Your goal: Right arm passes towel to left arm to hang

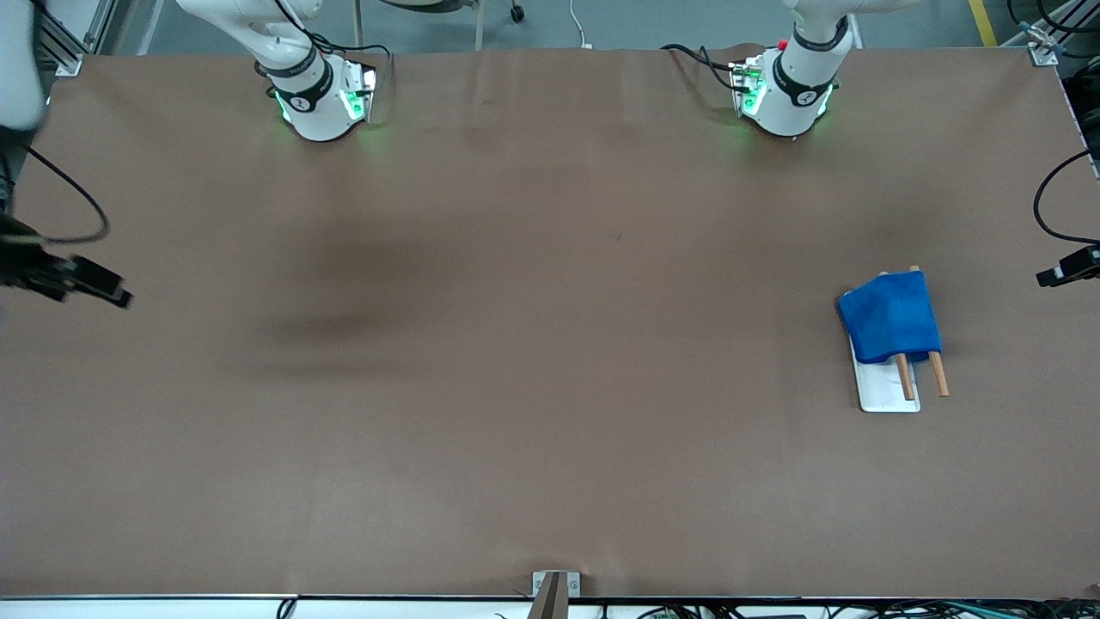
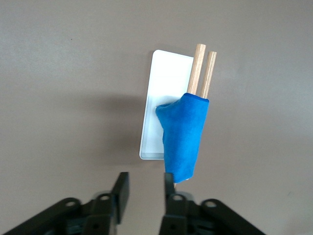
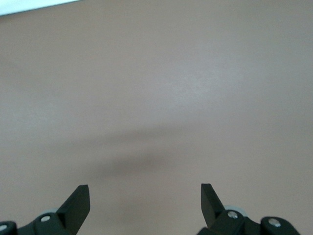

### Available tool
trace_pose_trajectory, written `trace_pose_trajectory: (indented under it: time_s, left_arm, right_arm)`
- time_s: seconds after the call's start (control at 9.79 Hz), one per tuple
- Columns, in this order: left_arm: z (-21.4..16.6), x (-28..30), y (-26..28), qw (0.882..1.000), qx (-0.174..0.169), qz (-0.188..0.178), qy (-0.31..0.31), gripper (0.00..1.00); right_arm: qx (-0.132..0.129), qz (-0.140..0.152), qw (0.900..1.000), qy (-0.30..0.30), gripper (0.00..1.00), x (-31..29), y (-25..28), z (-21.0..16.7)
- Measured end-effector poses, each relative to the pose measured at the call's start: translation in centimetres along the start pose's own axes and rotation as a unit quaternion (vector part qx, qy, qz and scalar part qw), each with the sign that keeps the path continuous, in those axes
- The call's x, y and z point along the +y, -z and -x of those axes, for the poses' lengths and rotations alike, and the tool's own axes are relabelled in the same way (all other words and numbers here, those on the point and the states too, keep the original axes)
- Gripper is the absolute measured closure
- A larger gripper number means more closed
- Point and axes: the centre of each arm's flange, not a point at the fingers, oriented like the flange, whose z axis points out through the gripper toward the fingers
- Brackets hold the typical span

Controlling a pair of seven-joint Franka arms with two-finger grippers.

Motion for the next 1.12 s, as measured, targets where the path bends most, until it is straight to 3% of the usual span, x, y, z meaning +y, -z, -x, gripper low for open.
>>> trace_pose_trajectory:
  time_s: [0.31,0.41,0.61,1.12]
  left_arm:
    - [-2.0,5.3,0.8,1.000,0.014,-0.012,0.007,0.14]
    - [-2.7,8.8,0.9,0.999,0.015,-0.034,0.005,0.01]
    - [-3.1,17.5,1.2,0.996,0.016,-0.085,0.005,0.00]
    - [0.4,30.5,4.3,0.989,0.052,-0.140,-0.016,0.00]
  right_arm:
    - [-0.033,0.014,0.997,-0.072,0.00,-0.1,6.0,1.9]
    - [-0.043,0.015,0.996,-0.073,0.00,-0.3,6.9,2.4]
    - [-0.049,0.016,0.997,-0.064,0.00,-1.2,7.4,2.7]
    - [-0.052,0.019,0.997,-0.062,0.00,-1.3,7.1,2.6]
